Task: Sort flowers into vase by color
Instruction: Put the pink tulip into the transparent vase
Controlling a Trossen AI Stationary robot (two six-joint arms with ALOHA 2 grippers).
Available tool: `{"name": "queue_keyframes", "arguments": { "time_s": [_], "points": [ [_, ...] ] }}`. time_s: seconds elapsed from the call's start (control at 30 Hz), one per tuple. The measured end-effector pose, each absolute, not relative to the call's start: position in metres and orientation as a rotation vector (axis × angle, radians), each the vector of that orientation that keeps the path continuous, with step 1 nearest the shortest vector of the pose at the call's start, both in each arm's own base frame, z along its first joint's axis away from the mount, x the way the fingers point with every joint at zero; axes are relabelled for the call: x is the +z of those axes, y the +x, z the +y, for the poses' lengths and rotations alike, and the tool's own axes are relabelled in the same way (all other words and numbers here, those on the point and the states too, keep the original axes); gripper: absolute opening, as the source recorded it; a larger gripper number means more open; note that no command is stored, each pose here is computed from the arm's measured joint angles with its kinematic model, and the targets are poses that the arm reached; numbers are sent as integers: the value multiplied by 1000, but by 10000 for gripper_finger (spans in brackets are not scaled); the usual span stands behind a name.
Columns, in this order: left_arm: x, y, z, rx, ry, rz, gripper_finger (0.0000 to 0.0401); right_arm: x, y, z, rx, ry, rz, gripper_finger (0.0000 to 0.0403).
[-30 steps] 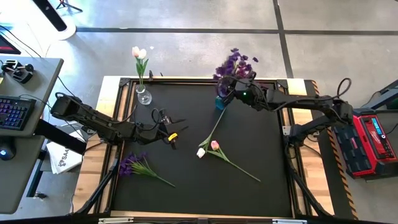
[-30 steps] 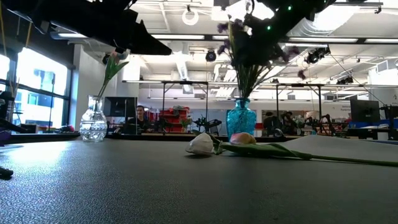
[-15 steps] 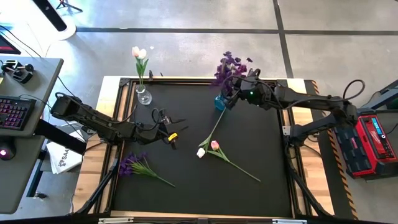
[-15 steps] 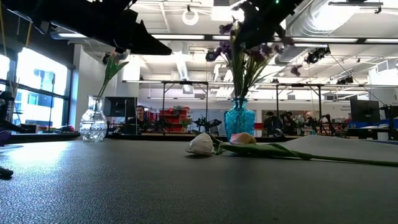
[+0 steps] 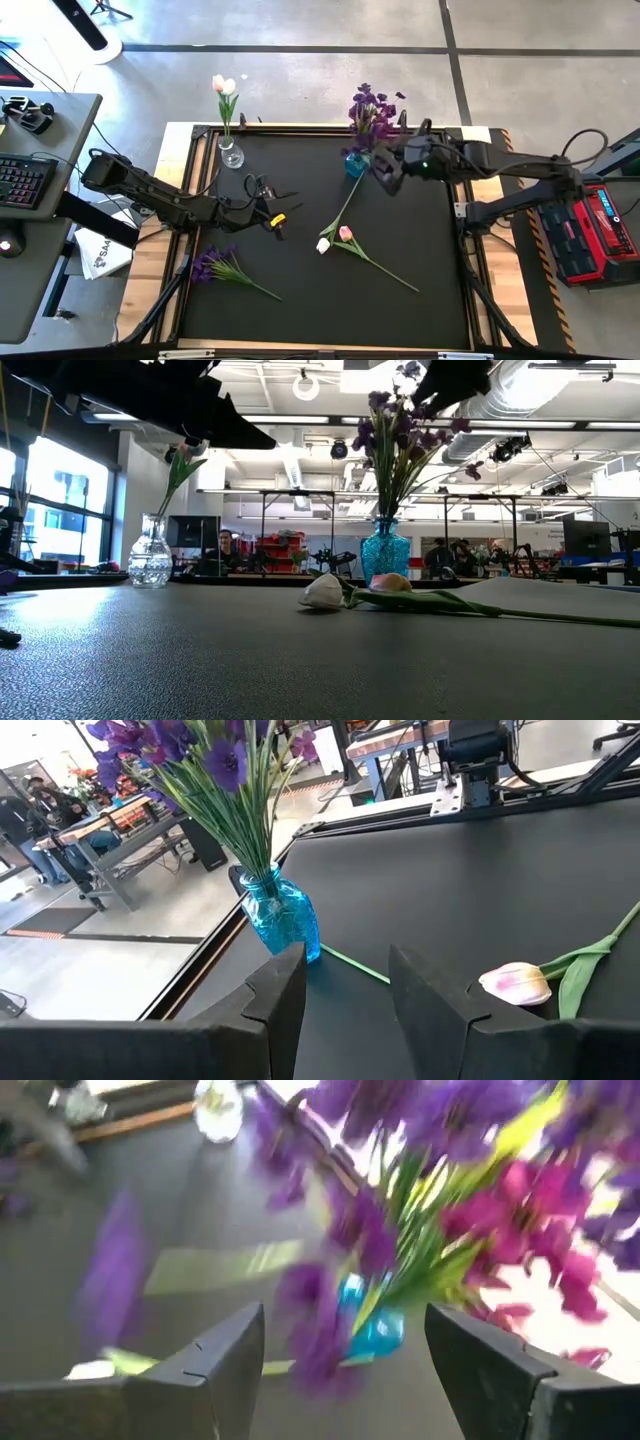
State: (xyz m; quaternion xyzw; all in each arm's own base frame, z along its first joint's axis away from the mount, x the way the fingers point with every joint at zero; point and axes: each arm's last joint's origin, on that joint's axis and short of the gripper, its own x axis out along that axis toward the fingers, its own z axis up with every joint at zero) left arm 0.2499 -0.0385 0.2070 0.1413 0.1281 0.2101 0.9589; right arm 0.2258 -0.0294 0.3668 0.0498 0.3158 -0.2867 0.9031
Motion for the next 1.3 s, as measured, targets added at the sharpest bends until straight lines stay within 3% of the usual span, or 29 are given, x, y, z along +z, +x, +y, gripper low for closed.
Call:
{"name": "queue_keyframes", "arguments": {
  "time_s": [0.37,0.6,0.9,1.3],
  "points": [
    [207,250,-38,428,269,256,133,367,207,8,-562,67,687,249],
    [207,250,-38,428,269,256,133,374,198,18,-620,70,602,249],
    [207,250,-38,428,269,256,133,393,169,28,-555,88,492,249],
    [207,250,-38,428,278,258,133,340,171,54,-434,114,646,249]
  ]
}}
